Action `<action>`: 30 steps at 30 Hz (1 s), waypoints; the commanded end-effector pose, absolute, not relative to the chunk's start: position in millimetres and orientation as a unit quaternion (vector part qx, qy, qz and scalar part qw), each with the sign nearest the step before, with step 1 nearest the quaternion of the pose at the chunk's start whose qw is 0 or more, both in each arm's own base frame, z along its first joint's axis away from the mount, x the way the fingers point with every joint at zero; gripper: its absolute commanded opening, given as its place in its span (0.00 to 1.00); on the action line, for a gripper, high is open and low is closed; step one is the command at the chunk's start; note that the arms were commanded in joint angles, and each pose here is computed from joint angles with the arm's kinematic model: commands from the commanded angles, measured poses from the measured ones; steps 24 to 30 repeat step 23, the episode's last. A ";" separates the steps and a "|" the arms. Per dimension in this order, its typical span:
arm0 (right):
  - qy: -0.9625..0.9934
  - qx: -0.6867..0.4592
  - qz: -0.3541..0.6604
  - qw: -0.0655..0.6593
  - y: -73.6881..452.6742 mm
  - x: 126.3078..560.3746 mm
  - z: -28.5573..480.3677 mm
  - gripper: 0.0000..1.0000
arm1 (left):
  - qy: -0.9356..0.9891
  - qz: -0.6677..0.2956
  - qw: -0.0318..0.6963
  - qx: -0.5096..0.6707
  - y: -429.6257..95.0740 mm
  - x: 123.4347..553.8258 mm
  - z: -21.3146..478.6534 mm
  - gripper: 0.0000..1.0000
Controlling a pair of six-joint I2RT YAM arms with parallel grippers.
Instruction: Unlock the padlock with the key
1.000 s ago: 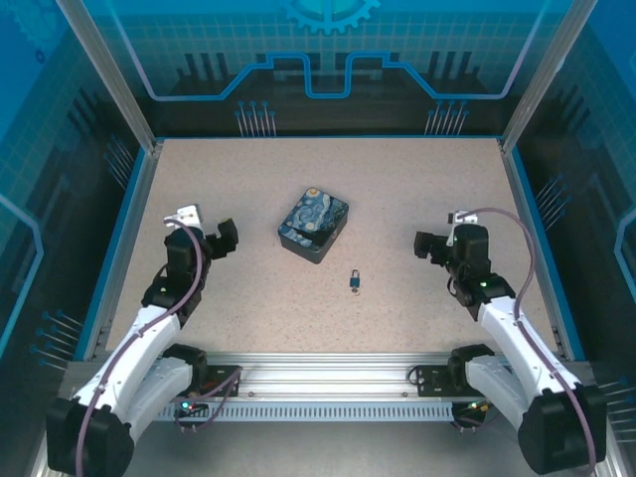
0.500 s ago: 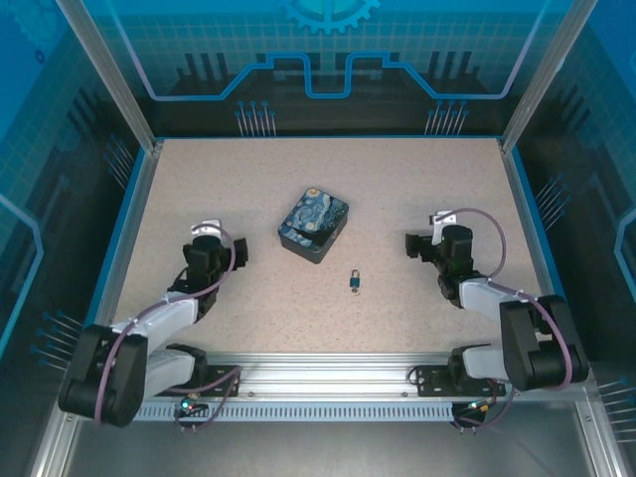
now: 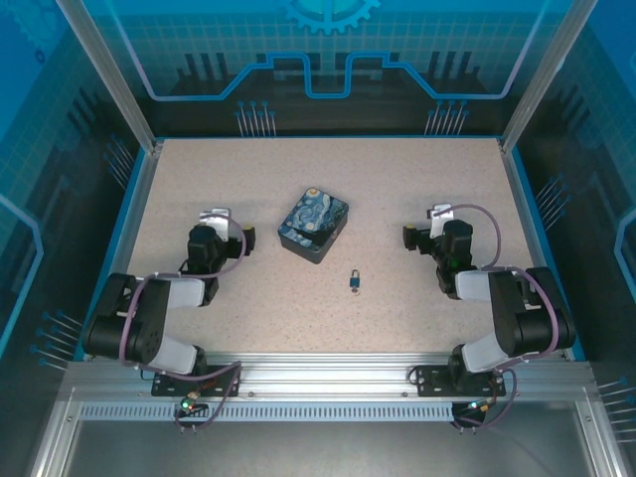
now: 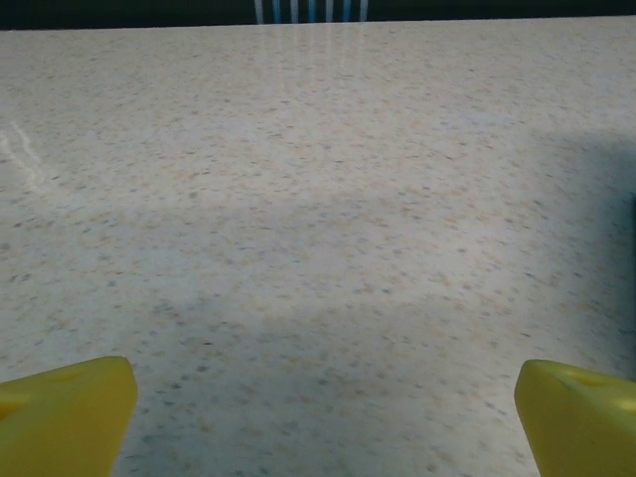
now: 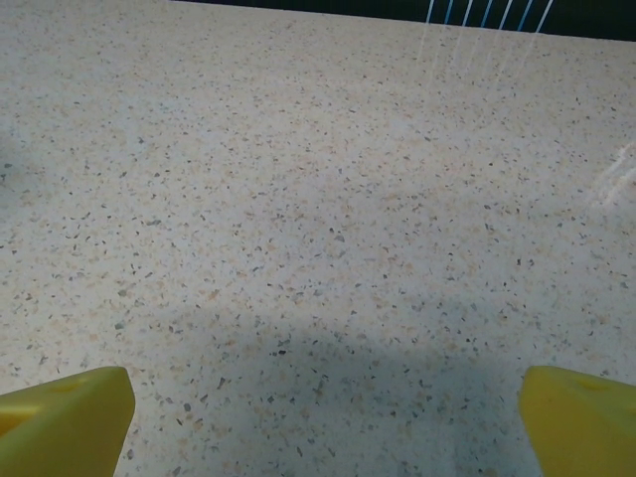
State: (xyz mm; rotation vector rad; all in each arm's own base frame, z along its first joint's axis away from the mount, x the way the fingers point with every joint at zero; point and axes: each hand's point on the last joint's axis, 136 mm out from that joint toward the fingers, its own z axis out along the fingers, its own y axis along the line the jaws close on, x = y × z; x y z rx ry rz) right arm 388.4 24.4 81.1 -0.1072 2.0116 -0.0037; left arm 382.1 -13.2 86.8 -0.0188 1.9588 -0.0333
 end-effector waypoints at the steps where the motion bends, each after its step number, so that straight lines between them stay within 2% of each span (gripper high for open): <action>1: 0.831 -0.047 -0.003 0.555 22.5 396.9 94.8 1.00 | 0.793 -0.050 0.607 -0.015 -9.5 389.9 100.0 0.99; 6: 0.831 -0.053 -0.004 0.554 25.1 397.0 94.5 1.00 | 0.817 -0.055 0.574 -0.019 -8.5 398.6 94.6 0.99; 30: 0.831 -0.058 -0.001 0.553 27.5 397.4 94.6 1.00 | 0.814 -0.050 0.577 -0.028 -4.3 398.3 95.3 0.99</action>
